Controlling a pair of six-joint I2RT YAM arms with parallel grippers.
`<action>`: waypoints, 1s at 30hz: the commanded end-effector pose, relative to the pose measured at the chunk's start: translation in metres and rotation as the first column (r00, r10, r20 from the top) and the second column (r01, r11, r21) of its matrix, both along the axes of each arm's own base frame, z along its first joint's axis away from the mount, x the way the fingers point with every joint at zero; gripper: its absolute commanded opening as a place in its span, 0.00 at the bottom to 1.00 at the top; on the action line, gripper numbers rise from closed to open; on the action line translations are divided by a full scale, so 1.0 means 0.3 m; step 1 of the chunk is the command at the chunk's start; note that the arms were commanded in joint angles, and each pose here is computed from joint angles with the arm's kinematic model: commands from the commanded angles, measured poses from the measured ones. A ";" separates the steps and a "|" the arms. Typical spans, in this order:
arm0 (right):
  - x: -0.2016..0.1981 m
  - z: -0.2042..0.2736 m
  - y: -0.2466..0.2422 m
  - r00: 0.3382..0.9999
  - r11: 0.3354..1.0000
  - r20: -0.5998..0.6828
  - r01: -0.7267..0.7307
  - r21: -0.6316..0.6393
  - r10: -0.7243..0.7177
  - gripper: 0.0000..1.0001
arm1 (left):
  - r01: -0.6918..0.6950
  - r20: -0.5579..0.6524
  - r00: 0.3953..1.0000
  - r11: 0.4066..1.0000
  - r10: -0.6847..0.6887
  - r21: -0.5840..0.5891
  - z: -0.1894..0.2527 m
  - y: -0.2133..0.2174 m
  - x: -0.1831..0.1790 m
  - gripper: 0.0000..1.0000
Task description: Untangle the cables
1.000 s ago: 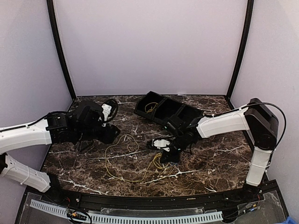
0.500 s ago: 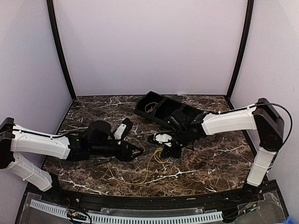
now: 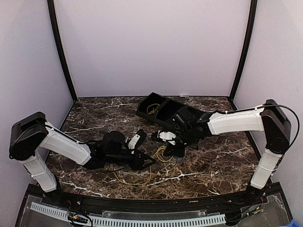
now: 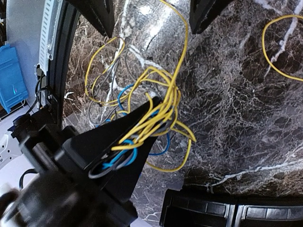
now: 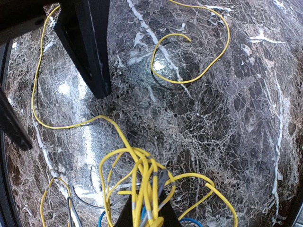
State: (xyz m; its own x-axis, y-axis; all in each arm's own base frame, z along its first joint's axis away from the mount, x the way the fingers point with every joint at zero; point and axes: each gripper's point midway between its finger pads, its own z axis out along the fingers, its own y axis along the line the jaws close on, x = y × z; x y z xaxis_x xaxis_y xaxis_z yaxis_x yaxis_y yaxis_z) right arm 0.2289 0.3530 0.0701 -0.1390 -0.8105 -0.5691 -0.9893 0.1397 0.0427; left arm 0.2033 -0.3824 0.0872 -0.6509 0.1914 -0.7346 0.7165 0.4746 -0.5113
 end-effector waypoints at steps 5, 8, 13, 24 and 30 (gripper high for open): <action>0.001 0.054 0.011 1.000 0.998 -0.005 -0.001 0.062 0.002 0.10 | 0.019 0.026 0.999 0.999 -0.018 -0.037 -0.019 -0.047 0.028 0.47; -0.001 0.054 0.012 1.000 0.998 -0.016 -0.001 0.067 0.002 0.10 | -0.008 0.026 1.000 0.999 0.009 -0.040 -0.033 -0.037 0.046 0.41; -0.005 0.053 0.013 1.000 0.997 -0.027 -0.005 0.071 0.007 0.10 | -0.038 0.034 0.999 0.998 0.040 -0.059 -0.051 -0.022 0.070 0.38; 0.041 -0.006 -0.039 0.997 0.997 -0.052 0.051 0.050 -0.048 0.16 | -0.011 0.054 0.998 0.994 0.017 -0.109 0.000 -0.021 0.078 0.00; 0.071 -0.104 -0.101 0.988 0.995 -0.115 0.100 -0.001 -0.099 0.18 | -0.135 0.181 0.973 0.988 0.146 -0.073 0.188 0.139 0.077 0.00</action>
State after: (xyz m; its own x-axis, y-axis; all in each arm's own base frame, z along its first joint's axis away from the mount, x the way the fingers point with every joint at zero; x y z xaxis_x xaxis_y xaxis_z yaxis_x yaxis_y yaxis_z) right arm 0.2436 0.3339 0.0585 -0.2289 -0.7819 -0.5798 -0.9732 0.1957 0.1204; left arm 0.2213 -0.3729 0.0932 -0.6114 0.1160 -0.7828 0.7274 0.4719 -0.4982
